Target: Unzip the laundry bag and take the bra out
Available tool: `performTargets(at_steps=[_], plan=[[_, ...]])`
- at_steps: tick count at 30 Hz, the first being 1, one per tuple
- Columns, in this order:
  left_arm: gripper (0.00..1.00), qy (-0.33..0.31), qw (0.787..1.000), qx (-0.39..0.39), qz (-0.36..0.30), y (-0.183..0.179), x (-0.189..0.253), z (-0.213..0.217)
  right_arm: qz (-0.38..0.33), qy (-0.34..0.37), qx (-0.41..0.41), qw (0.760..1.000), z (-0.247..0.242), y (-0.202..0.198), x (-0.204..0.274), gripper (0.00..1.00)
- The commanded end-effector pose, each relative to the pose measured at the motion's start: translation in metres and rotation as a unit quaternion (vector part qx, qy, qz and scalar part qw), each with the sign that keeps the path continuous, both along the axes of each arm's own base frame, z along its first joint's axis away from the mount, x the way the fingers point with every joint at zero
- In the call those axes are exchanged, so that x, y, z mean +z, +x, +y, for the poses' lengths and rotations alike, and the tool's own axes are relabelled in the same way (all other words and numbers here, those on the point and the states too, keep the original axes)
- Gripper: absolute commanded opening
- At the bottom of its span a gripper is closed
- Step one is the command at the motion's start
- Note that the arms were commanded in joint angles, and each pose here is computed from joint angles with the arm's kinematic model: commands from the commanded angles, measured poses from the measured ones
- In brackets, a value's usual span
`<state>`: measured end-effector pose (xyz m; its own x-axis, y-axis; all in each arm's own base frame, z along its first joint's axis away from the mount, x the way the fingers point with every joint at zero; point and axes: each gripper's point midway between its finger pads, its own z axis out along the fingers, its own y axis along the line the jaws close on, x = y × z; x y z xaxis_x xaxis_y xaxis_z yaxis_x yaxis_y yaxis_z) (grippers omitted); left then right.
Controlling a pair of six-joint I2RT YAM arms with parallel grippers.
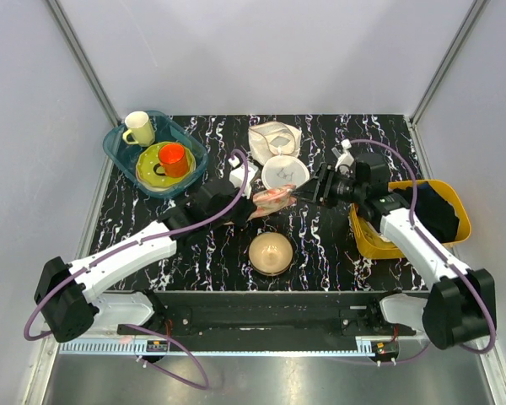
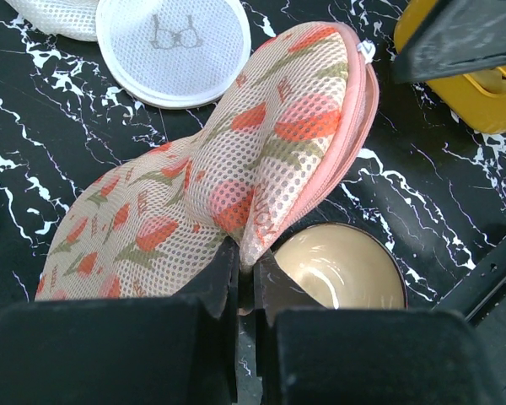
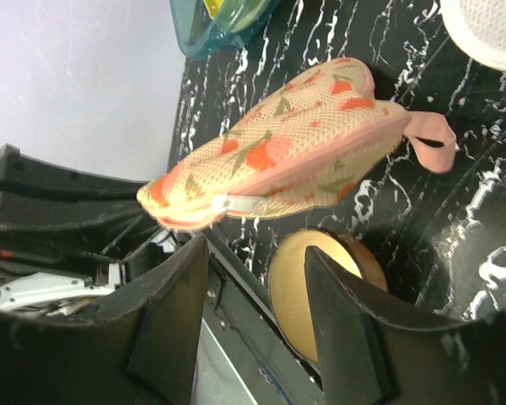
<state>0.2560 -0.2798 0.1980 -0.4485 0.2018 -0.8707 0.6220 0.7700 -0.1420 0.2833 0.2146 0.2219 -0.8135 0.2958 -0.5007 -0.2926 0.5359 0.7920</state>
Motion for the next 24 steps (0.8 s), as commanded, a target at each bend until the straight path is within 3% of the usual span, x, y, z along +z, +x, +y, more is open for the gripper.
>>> performTargets(at_steps=[1, 9, 13, 18, 24], plan=[[0.0, -0.037, 0.999, -0.008, -0.025, 0.004, 0.0298, -0.0099, -0.022, 0.063, 0.052, 0.996, 0.0207, 0.0085, 0.0197, 0.59], [0.0, -0.04, 0.999, -0.01, -0.024, 0.0022, 0.0304, -0.0091, -0.018, 0.107, 0.058, 0.992, 0.0291, 0.0147, 0.0238, 0.61], [0.0, -0.037, 0.999, -0.012, -0.022, 0.0017, 0.028, -0.0097, -0.019, 0.108, 0.053, 0.993, 0.0278, 0.0147, 0.0259, 0.55], [0.0, -0.034, 0.999, -0.009, -0.026, 0.0031, 0.0281, -0.0081, -0.015, 0.104, 0.046, 0.993, 0.0259, 0.0115, 0.0245, 0.38], [0.0, -0.034, 0.999, -0.01, -0.028, 0.004, 0.0295, -0.0089, -0.011, 0.105, 0.053, 0.993, 0.0263, 0.0065, 0.0214, 0.32]])
